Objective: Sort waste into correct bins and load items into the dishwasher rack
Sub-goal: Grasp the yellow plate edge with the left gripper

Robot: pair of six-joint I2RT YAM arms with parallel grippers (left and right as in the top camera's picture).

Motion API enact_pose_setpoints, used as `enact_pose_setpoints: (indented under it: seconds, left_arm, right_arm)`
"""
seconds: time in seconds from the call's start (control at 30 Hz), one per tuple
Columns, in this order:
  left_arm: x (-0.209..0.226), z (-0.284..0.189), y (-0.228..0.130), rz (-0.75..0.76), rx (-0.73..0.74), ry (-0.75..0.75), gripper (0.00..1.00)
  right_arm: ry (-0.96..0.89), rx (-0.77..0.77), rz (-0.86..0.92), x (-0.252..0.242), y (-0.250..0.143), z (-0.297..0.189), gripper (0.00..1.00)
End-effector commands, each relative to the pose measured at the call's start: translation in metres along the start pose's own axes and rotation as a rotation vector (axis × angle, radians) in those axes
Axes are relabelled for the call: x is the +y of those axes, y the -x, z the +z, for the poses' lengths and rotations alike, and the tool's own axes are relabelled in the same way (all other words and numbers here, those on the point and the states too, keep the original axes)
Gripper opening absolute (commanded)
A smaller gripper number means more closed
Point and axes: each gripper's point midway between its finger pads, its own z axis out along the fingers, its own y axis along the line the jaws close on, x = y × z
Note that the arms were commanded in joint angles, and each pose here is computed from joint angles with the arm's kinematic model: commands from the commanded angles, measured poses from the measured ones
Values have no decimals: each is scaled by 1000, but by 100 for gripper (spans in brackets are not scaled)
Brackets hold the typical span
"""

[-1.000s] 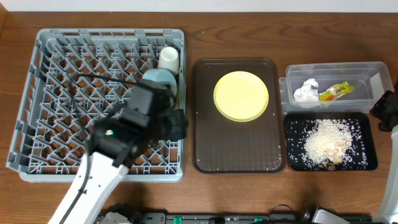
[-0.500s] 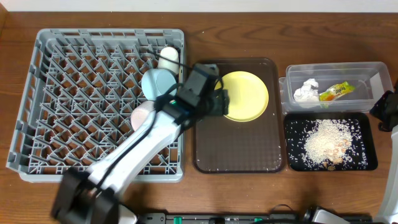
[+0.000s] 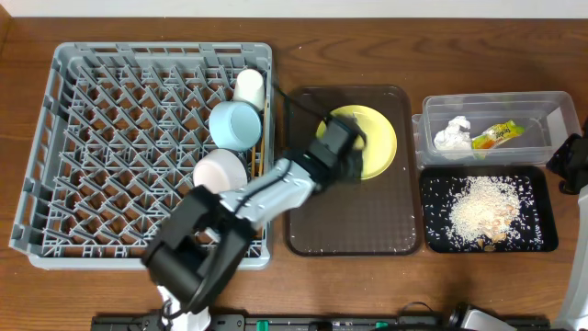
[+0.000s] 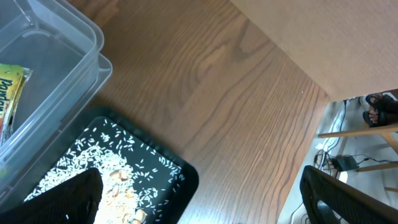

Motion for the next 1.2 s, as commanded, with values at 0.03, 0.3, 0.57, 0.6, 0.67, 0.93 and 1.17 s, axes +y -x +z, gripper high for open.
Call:
enact_pose_setpoints:
  seconds: [0.03,0.3,0.57,0.6,0.67,0.93,1.17]
  left_arm:
    - [12,7,-32,26,95,105,41]
    - [13,-16,-110,9,423,115,41]
    - [-18,-50,-101,59,368,44,41]
    - [-23,-56,-98,67,349,31,41]
    - [-31,-68,-89,91,300,17,41]
    - [3,-107,-35,141,6,264,40]
    - [45,-98,-30,113,10,412,42]
  right_arm:
    - [-11,-23,20,-7,6,-5,99]
    - [-11,-23,20,-7,6,-5,99]
    - [-11,-23,20,-7,6,-5,99]
    - [-11,-23,21,-7,6,-5,99]
    - [-11,-23,21,-7,6,-5,99]
    - [-11,-23,20,-7,6,-5,99]
    - [-11,-23,20,-7,6,-5,99]
